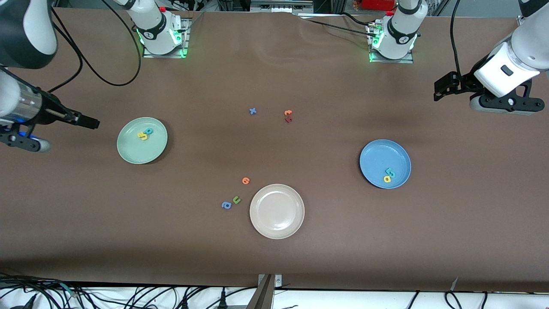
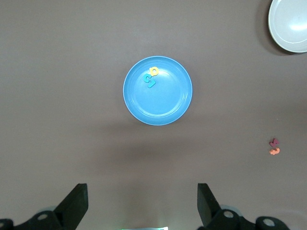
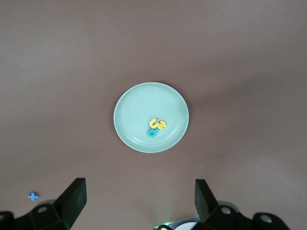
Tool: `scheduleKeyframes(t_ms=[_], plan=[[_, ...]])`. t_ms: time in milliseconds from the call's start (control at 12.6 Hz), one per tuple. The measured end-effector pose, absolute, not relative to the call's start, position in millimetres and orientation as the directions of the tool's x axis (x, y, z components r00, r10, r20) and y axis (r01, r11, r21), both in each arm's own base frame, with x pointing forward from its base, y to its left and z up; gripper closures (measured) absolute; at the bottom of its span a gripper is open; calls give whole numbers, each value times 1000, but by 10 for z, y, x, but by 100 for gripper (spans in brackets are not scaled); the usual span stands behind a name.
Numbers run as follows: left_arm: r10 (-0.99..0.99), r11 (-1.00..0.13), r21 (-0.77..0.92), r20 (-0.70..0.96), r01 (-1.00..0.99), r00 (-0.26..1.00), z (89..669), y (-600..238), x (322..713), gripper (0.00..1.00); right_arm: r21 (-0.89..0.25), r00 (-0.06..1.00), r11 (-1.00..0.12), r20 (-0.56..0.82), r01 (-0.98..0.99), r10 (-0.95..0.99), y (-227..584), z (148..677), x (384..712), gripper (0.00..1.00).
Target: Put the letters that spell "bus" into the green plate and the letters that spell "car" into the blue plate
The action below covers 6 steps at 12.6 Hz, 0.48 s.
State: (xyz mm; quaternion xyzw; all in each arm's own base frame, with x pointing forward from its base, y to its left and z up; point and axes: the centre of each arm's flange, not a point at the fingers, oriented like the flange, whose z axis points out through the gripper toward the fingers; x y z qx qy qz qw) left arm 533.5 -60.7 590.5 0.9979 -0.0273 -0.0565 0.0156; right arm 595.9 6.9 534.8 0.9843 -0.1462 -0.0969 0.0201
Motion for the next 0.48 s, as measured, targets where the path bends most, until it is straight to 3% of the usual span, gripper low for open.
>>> scheduleKeyframes(t_ms=[475], plan=[[-57,-998,34,-112,-54,992,5905,-611,5335,0,54,954,-969,-168,-243,-249,73,5434,5974,0]])
